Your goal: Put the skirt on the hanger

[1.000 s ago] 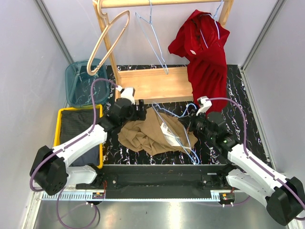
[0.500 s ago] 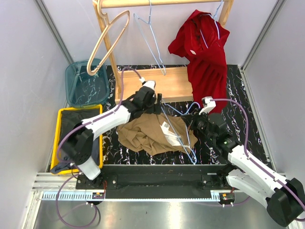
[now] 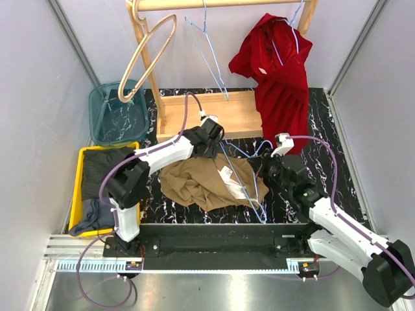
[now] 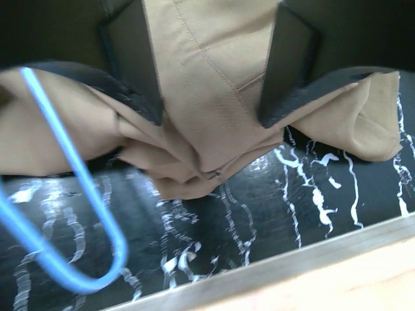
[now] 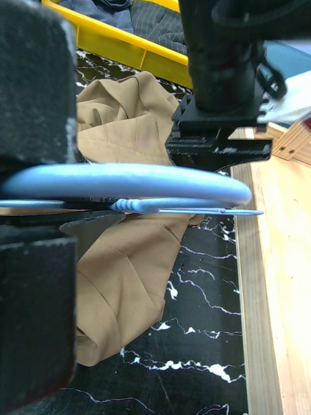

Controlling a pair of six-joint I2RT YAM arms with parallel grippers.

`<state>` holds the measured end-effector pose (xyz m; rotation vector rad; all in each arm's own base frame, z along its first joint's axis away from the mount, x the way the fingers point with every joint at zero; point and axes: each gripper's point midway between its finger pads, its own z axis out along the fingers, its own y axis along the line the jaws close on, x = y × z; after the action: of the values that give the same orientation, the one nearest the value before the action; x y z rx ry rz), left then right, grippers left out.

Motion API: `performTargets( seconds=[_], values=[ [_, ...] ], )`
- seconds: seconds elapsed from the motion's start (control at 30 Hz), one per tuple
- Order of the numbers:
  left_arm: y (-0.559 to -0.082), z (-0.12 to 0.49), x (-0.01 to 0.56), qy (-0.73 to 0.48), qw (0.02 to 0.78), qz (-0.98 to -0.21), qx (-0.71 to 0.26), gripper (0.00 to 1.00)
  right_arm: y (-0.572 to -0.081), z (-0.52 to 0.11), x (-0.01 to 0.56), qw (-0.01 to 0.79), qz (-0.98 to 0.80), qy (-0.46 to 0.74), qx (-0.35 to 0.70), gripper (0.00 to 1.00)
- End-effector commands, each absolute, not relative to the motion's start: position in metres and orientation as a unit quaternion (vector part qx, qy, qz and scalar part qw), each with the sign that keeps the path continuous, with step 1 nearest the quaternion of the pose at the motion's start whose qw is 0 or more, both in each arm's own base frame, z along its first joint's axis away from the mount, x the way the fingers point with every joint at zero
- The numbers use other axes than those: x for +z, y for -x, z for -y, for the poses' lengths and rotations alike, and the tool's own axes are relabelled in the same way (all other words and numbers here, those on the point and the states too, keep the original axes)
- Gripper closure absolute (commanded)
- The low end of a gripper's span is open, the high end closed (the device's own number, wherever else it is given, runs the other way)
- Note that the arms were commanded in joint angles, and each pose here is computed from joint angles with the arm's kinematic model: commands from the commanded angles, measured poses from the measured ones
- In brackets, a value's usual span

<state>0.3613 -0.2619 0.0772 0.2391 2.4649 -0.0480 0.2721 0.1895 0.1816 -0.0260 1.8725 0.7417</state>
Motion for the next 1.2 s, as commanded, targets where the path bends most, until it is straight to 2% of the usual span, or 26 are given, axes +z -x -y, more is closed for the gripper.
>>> performTargets(
  seconds=[0.0, 0.1, 0.13, 0.17, 0.23, 0.27, 0.33, 0.53, 0.83, 1.17],
  values=[
    [-0.377, 0.260, 0.084, -0.081, 0.344, -0.935, 0.016, 0.39, -0.277, -0.188, 0.194, 0.557, -0.770, 0.000, 0.313, 1.00],
    [-0.380, 0.259, 0.082, -0.081, 0.344, -0.935, 0.025, 0.46, -0.276, -0.188, 0.193, 0.555, -0.771, 0.002, 0.313, 1.00],
    [-0.381, 0.259, 0.082, -0.082, 0.344, -0.935, 0.024, 0.52, -0.276, -0.187, 0.192, 0.554, -0.772, 0.002, 0.311, 1.00],
    [-0.380, 0.260, 0.082, -0.085, 0.344, -0.935, 0.024, 0.66, -0.276, -0.187, 0.191, 0.554, -0.773, 0.003, 0.310, 1.00],
    [-0.380, 0.259, 0.084, -0.084, 0.344, -0.935, 0.025, 0.78, -0.275, -0.187, 0.191, 0.553, -0.773, 0.003, 0.311, 1.00],
    [-0.378, 0.258, 0.083, -0.082, 0.341, -0.936, 0.026, 0.92, -0.274, -0.187, 0.191, 0.553, -0.773, 0.005, 0.311, 1.00],
    [-0.373, 0.252, 0.087, -0.080, 0.341, -0.936, 0.029, 1.00, -0.273, -0.187, 0.192, 0.553, -0.773, 0.007, 0.311, 1.00],
    [-0.352, 0.242, 0.109, -0.080, 0.353, -0.932, 0.001, 1.00, -0.269, -0.190, 0.199, 0.555, -0.769, 0.028, 0.315, 1.00],
    [-0.312, 0.233, 0.157, -0.110, 0.419, -0.896, -0.097, 1.00, -0.237, -0.223, 0.228, 0.543, -0.725, 0.156, 0.394, 1.00],
    [-0.258, 0.204, 0.105, -0.061, 0.438, -0.880, -0.173, 1.00, -0.203, -0.247, 0.234, 0.514, -0.676, 0.249, 0.467, 1.00]
  ],
)
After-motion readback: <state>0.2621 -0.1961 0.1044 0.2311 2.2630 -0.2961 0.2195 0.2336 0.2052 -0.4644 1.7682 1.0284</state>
